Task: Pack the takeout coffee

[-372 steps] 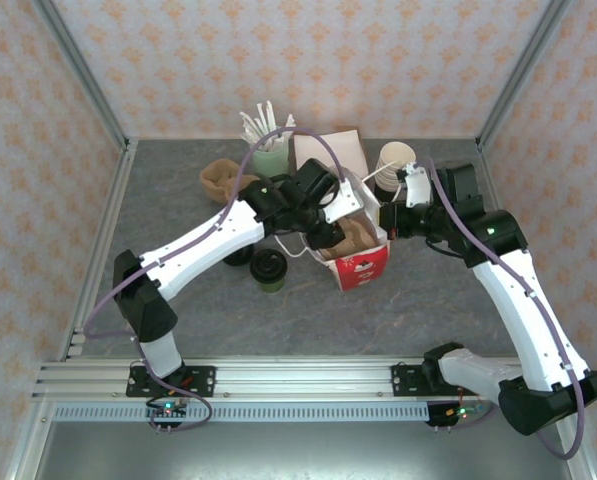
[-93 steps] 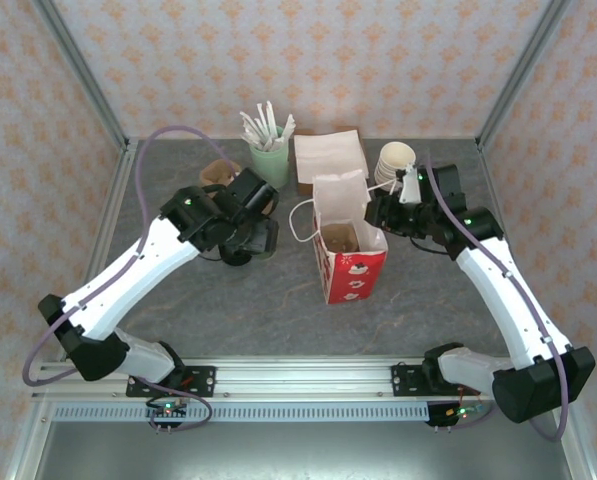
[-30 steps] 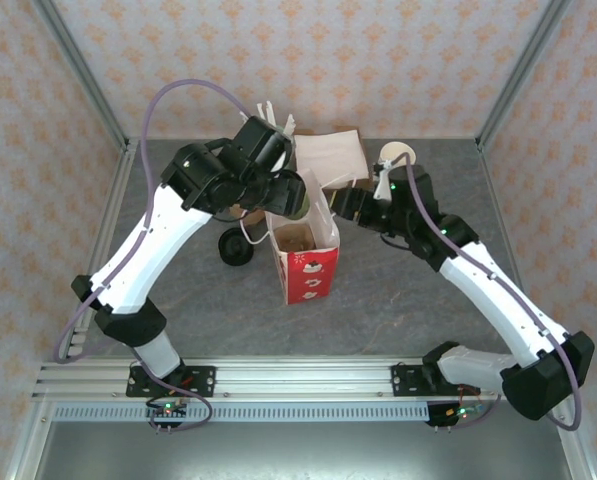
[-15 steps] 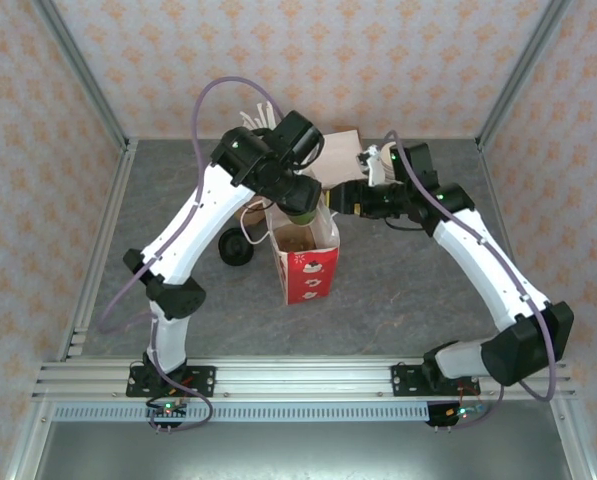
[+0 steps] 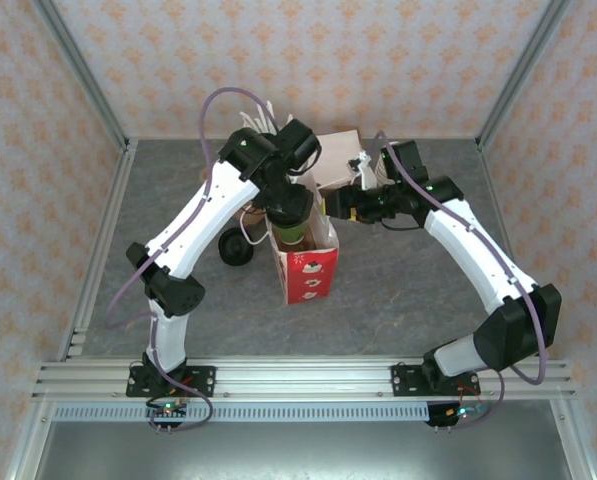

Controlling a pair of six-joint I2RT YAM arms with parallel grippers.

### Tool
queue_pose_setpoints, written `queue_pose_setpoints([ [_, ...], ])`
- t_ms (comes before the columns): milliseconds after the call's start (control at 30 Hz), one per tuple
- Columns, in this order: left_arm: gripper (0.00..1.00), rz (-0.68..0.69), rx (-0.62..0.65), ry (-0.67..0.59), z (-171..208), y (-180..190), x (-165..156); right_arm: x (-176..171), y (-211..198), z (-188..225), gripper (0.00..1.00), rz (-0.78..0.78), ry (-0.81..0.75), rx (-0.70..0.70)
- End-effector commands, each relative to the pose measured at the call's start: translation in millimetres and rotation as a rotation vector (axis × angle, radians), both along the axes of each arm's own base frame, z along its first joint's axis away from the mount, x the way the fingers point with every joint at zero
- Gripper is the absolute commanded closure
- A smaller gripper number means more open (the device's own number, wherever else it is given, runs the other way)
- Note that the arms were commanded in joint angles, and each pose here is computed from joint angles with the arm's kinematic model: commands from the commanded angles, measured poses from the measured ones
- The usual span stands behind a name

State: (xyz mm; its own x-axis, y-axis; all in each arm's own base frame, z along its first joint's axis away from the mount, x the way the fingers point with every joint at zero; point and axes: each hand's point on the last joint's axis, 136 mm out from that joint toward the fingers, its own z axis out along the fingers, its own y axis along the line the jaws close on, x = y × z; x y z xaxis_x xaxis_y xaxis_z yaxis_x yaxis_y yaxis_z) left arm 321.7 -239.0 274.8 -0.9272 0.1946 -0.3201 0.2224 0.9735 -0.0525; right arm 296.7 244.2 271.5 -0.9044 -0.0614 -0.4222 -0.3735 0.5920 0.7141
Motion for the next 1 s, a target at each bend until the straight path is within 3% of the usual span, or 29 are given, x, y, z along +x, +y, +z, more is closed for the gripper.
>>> queue_pose_setpoints([
  [0,0.44,0.043,-0.042,-0.033,9,0,-2,-6,9,17,0.40,0.068,-0.019,0.050],
  [533,0.44,0.102,-0.038,-0.127,11,1,19,13,18,-5,0.46,0.114,-0.026,-0.078],
  [600,0.44,0.106,-0.043,-0.137,16,2,20,17,17,-7,0.53,0.105,-0.036,-0.095],
  [733,0.44,0.119,-0.007,-0.108,3,3,26,22,17,-5,0.76,0.088,-0.041,-0.095],
  [967,0.44,0.140,-0.007,-0.075,-6,4,26,26,23,8,0.85,0.065,-0.043,-0.043],
])
